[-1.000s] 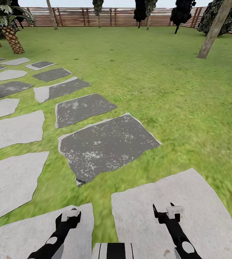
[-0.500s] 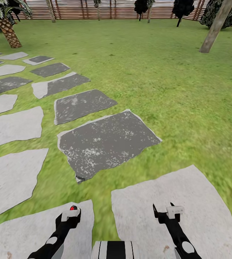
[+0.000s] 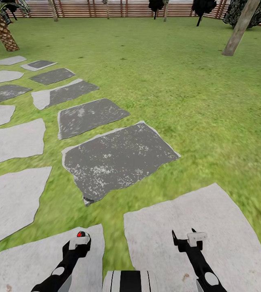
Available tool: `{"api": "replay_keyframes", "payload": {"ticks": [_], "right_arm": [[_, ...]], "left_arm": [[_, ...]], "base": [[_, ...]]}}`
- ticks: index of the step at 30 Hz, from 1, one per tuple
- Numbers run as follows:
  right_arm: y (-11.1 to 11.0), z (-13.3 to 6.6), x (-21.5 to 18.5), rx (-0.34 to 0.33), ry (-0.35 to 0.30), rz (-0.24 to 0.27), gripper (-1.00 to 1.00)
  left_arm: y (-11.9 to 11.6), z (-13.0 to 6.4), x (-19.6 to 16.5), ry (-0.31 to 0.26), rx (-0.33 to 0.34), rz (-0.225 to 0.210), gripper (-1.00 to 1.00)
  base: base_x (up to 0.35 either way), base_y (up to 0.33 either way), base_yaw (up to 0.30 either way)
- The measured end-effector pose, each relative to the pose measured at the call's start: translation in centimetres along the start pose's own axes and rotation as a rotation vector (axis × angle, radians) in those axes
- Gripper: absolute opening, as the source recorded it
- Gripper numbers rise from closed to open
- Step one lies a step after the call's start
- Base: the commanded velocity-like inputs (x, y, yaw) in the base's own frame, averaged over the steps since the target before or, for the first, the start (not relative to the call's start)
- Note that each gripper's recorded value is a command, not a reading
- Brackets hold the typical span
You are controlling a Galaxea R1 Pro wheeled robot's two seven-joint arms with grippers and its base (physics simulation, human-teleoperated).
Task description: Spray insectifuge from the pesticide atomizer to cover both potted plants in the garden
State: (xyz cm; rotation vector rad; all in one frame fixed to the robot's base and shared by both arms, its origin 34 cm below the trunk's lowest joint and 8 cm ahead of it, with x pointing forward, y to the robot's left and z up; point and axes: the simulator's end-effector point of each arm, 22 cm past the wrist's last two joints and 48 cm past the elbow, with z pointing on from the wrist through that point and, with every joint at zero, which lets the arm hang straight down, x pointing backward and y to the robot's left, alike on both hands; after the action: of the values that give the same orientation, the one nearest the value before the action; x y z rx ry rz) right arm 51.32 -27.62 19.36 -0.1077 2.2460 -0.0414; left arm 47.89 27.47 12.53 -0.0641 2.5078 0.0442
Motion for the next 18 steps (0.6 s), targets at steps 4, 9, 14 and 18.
{"api": "replay_keyframes", "payload": {"ticks": [4, 9, 14, 18], "right_arm": [[0.0, 0.0, 0.0, 0.0, 0.0, 0.0, 1.0], [0.0, 0.0, 0.01, 0.0, 0.0, 0.0, 1.0], [0.0, 0.0, 0.01, 0.0, 0.0, 0.0, 1.0], [0.0, 0.0, 0.01, 0.0, 0.0, 0.0, 1.0]], "left_arm": [[0.0, 0.0, 0.0, 0.0, 0.0, 0.0, 1.0], [0.0, 0.0, 0.0, 0.0, 0.0, 0.0, 1.0], [0.0, 0.0, 0.01, 0.0, 0.0, 0.0, 1.0], [0.0, 0.0, 0.01, 0.0, 0.0, 0.0, 1.0]], "base": [[0.033, 0.039, -0.003], [0.029, 0.045, -0.001], [0.003, 0.005, 0.0], [0.0, 0.001, -0.071]]}}
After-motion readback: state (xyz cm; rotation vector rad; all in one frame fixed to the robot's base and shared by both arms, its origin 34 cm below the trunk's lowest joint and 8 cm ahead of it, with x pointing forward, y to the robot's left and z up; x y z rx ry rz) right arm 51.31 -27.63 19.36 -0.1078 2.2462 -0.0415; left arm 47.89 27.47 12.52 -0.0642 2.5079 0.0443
